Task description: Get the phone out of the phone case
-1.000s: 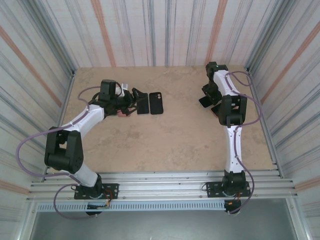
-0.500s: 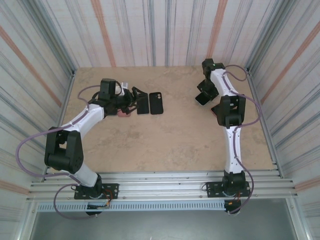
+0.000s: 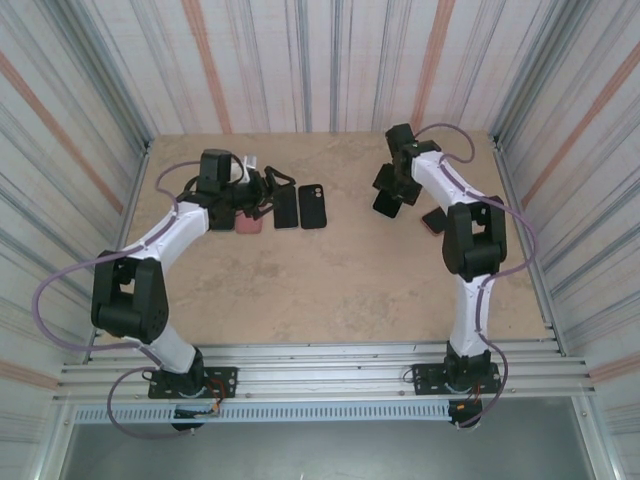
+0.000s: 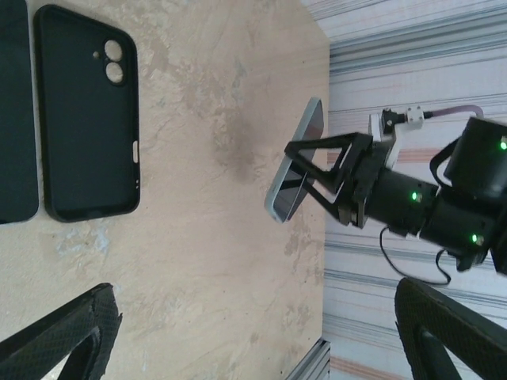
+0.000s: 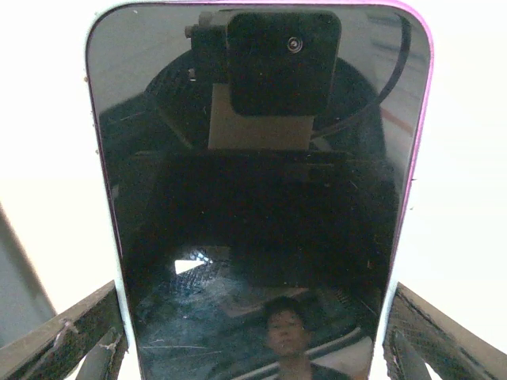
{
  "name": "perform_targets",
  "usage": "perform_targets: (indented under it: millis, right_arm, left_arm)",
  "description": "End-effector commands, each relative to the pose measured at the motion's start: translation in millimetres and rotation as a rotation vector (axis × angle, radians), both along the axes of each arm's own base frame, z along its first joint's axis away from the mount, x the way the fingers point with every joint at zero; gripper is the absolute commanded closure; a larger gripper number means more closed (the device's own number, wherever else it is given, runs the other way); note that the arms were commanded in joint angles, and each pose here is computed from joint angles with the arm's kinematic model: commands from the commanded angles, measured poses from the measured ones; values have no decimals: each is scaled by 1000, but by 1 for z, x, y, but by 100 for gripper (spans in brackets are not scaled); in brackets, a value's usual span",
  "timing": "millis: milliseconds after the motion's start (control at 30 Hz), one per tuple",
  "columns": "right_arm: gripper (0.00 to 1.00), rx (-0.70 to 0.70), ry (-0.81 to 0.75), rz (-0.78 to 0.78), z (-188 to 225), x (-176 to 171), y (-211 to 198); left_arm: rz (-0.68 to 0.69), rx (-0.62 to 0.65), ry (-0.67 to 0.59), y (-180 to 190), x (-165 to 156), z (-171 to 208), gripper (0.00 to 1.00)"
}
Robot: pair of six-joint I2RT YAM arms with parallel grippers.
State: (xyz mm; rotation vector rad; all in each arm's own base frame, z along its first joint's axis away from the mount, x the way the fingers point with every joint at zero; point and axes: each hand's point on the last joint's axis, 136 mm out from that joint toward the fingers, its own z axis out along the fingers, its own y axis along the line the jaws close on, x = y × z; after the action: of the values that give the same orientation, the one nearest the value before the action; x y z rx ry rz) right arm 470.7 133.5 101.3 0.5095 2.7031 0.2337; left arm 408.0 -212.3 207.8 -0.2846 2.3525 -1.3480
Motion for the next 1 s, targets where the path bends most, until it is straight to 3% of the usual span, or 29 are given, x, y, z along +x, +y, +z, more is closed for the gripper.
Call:
perform_targets:
  millis: [0,267,567,967]
  right_arm:
    - [55,44,-191,179,40,5,29]
    - [57,102,-360,458,62,-35,81]
    - [60,183,-455,624,88,-66,115]
    - [62,230,-485,694,107,-83,127]
  left_arm:
    - [-55,-4,-63,-6,7,12,9]
    - [-146,3,-134,-42,13,22,13]
    - [-256,44,-221,-87,8,29,19]
    - [-311,131,-263,-110,6,21,46]
